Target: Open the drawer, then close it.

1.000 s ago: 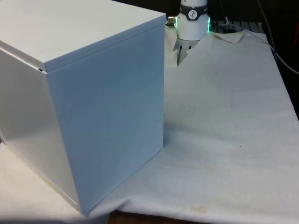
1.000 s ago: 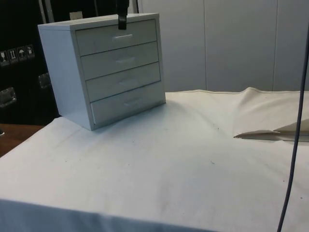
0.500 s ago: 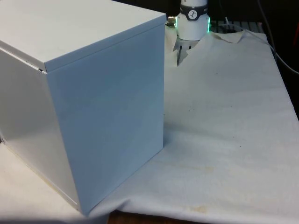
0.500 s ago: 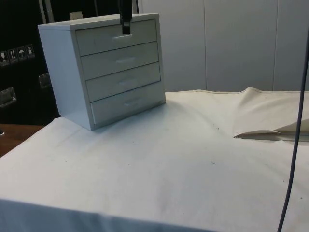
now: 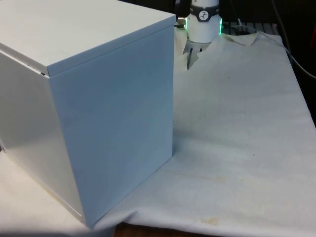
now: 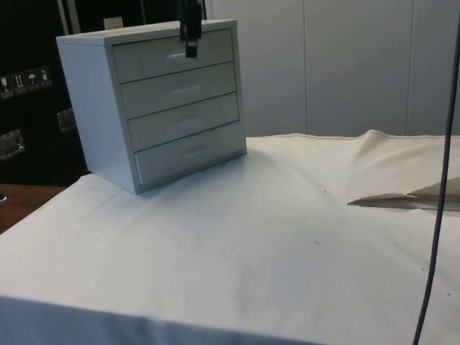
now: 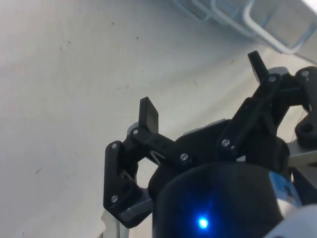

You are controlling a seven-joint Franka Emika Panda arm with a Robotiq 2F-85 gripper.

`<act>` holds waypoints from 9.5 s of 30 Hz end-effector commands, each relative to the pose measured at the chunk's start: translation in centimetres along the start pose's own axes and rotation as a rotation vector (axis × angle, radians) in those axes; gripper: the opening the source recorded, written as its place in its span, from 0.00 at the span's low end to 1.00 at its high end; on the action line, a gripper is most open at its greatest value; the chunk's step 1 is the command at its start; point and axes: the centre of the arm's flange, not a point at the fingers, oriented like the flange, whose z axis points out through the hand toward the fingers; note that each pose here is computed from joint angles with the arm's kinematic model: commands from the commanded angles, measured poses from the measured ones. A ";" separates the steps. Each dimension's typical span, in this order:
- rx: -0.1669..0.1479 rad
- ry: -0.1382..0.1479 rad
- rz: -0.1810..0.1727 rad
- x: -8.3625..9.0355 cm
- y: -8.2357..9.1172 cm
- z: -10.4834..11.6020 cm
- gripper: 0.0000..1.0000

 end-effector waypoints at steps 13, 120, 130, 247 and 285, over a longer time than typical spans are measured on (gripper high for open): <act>-0.054 0.049 -0.051 -0.8 1.2 1.6 1.00; -0.111 0.061 -0.433 -3.2 1.3 2.6 1.00; -0.116 0.062 -0.443 -3.3 1.6 3.0 1.00; -0.117 0.068 -0.456 -4.2 2.0 2.3 0.00; -0.070 0.130 -0.467 -8.8 -2.1 0.4 0.00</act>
